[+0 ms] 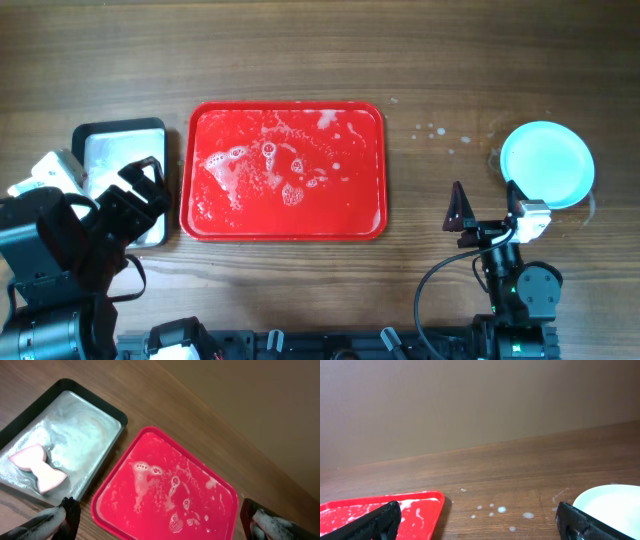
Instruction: Clean dirty plates on tray and stack at the side
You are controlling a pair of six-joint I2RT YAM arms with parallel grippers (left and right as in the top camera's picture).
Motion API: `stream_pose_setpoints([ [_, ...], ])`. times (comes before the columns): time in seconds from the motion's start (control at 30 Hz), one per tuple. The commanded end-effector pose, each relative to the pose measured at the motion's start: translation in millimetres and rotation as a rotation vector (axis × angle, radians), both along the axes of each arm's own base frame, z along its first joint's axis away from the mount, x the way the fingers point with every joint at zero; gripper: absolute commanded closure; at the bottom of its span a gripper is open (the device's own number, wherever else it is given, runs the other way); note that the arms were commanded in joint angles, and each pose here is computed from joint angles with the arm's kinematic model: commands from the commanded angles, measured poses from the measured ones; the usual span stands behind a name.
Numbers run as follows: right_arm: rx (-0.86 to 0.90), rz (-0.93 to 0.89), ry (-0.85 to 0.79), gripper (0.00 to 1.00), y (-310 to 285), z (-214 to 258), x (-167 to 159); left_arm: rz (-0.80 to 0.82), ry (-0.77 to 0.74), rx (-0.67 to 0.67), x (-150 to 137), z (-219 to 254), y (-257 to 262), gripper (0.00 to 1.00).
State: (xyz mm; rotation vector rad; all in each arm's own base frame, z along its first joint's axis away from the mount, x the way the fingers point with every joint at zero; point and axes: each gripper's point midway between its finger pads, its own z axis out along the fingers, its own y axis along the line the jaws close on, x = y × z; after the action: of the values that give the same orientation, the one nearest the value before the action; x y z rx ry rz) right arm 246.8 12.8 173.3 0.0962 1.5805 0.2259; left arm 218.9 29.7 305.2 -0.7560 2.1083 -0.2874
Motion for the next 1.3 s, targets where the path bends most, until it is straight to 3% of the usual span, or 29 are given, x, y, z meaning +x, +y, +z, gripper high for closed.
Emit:
stream_pose_setpoints([
  [0.0, 0.008, -0.004, -0.015, 0.00, -1, 3, -1, -0.016, -0.011, 0.000, 0, 4, -3, 0.00],
  [0.47, 0.008, -0.003, -0.015, 0.00, -1, 3, -1, -0.016, -0.012, 0.000, -1, 4, -3, 0.00],
  [0.57, 0.008, -0.004, -0.015, 0.00, -1, 3, -1, 0.037, -0.055, 0.046, -17, 8, 5, 0.00],
  [0.73, 0.008, -0.004, -0.015, 0.00, -1, 3, -1, 0.056, -0.277, 0.100, -26, 3, 6, 0.00],
  [0.87, 0.008, -0.004, -0.015, 0.00, -1, 3, -1, -0.023, -0.548, 0.119, -9, -19, -6, 0.00],
  [1.0, 0.008, -0.004, -0.015, 0.00, -1, 3, -1, -0.057, -0.681, 0.140, 4, -41, -10, 0.00],
  [1.13, 0.008, -0.004, -0.015, 0.00, -1, 3, -1, -0.093, -0.725, 0.252, 11, -62, -12, 0.00],
  [1.27, 0.007, -0.004, -0.015, 0.00, -1, 3, -1, 0.012, -0.679, 0.278, 14, -84, 8, 0.00],
])
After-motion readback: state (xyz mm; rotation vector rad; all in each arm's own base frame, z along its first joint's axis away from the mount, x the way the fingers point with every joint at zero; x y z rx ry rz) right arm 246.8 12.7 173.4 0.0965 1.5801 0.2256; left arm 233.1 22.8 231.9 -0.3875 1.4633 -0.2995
